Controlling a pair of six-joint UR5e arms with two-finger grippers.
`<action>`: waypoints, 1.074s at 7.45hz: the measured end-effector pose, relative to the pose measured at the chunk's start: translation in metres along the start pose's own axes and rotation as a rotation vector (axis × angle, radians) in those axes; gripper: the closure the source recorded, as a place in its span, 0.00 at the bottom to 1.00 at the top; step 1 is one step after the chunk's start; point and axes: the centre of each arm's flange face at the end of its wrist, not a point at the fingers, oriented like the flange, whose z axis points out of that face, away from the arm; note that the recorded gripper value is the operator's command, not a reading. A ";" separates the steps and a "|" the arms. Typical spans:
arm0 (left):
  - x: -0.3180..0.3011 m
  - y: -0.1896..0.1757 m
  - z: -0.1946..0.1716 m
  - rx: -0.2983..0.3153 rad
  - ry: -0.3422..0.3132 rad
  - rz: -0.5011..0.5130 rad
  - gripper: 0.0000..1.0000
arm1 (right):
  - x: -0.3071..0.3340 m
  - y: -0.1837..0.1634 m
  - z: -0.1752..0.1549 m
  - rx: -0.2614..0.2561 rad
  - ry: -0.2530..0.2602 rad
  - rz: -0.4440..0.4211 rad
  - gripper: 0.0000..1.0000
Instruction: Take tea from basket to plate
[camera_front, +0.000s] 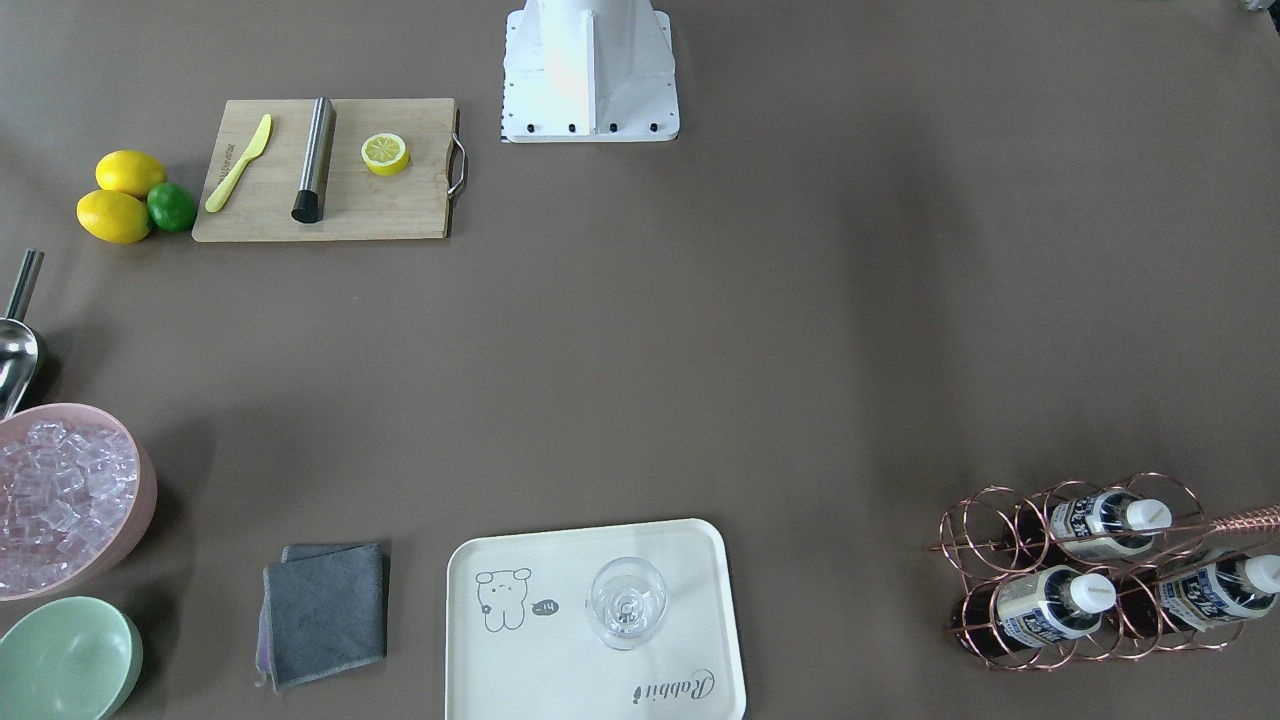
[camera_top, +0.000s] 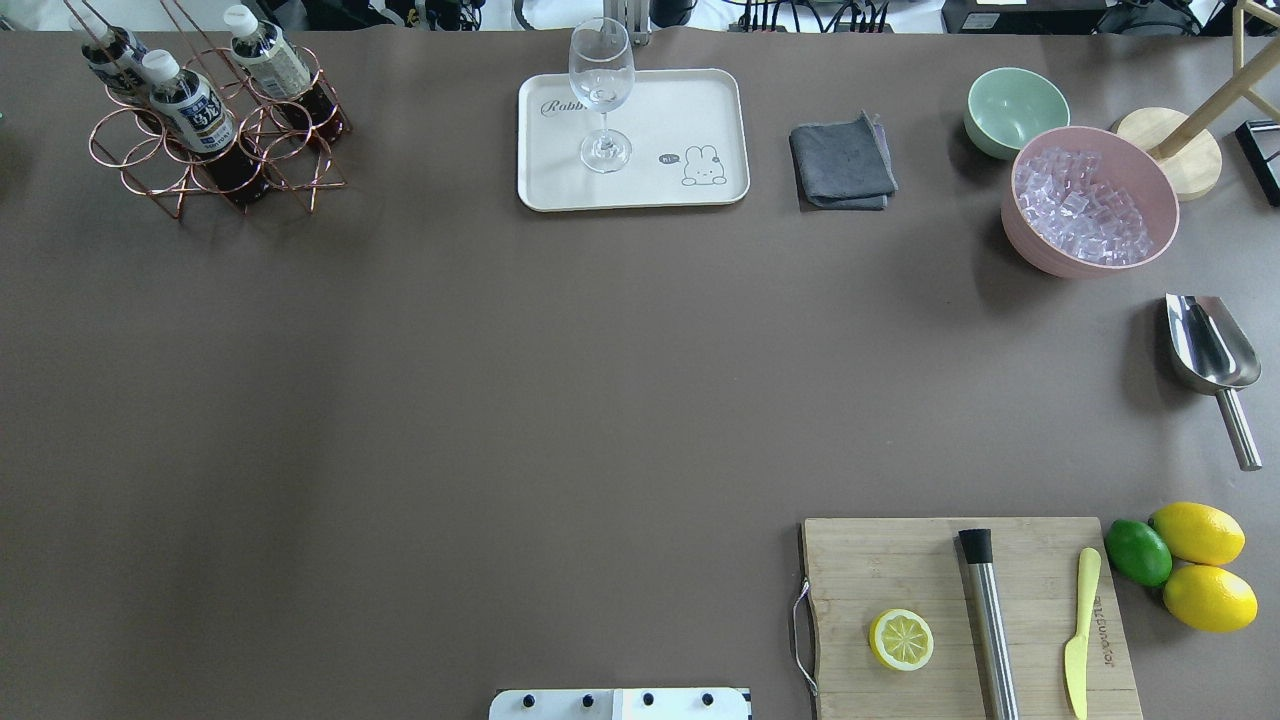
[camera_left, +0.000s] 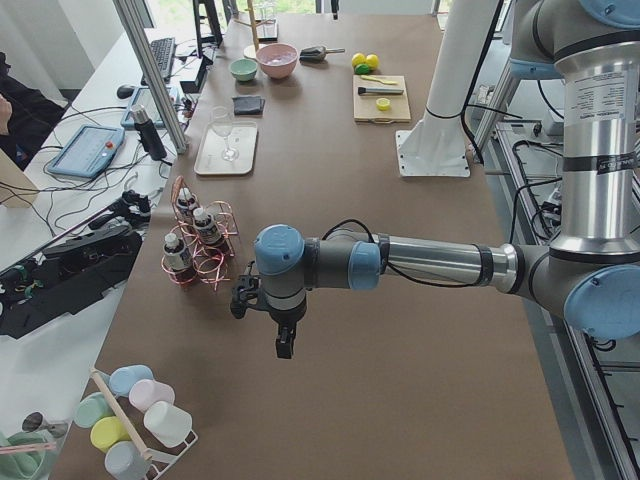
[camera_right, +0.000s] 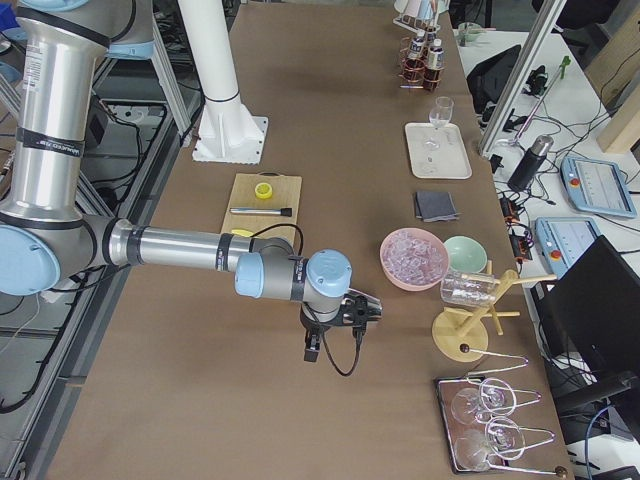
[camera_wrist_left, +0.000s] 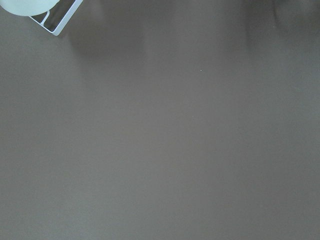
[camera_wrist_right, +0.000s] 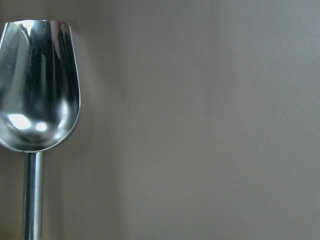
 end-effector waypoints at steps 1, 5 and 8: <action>0.000 0.000 0.001 -0.001 0.000 0.000 0.02 | 0.000 0.000 0.000 0.000 0.000 0.000 0.00; -0.002 0.000 0.003 -0.004 0.001 0.002 0.02 | 0.000 0.000 0.001 -0.001 0.002 0.000 0.00; -0.003 -0.004 0.005 -0.009 0.002 -0.002 0.02 | -0.001 -0.001 -0.001 0.003 0.001 -0.002 0.00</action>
